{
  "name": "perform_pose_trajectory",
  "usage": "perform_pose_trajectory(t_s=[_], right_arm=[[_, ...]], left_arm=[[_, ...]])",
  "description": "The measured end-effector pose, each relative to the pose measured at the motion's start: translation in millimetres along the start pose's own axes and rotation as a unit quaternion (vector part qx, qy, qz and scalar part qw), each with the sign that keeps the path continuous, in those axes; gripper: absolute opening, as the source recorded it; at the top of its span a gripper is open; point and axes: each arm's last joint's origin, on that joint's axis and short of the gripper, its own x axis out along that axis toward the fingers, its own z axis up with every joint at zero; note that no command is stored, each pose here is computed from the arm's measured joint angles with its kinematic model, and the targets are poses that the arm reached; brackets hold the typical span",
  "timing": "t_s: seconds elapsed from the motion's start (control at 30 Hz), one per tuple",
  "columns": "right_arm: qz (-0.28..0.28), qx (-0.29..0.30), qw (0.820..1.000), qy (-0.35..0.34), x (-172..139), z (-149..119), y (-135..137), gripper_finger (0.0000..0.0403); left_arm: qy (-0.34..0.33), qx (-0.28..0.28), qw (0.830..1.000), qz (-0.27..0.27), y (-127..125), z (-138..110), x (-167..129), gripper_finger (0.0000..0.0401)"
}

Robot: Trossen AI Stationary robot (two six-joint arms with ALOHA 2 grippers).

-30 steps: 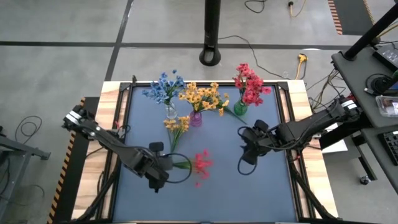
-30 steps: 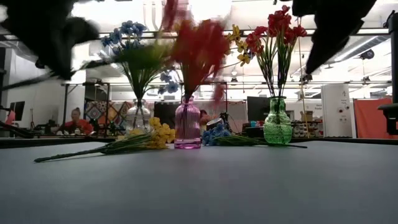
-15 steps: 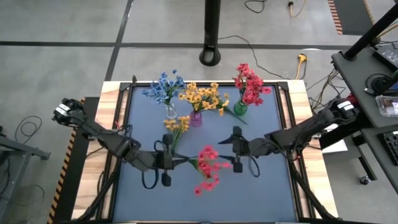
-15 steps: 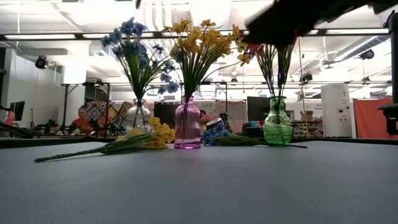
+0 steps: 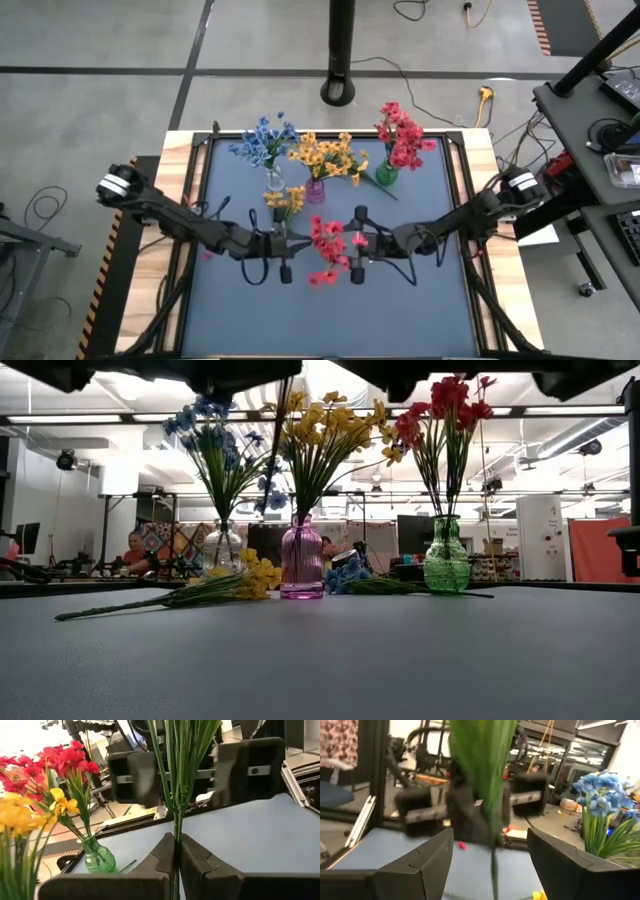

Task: Sort flowers into vase by color
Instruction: Put the red flowers into the green vase

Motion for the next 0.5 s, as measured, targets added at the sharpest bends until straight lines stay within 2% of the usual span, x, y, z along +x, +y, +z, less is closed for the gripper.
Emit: perform_pose_trajectory(t_s=[0.23, 0.5], right_arm=[[-0.002, -0.008, 1.000, -0.010, 11, 6, 0, 0.0215], [0.005, -0.007, 1.000, -0.016, 13, 8, 0, 0.0153]], left_arm=[[0.006, 0.001, 1.000, 0.005, -4, -14, 7, 0.0000], [0.007, -0.010, 1.000, 0.026, -1, -13, 17, 0.0001]])
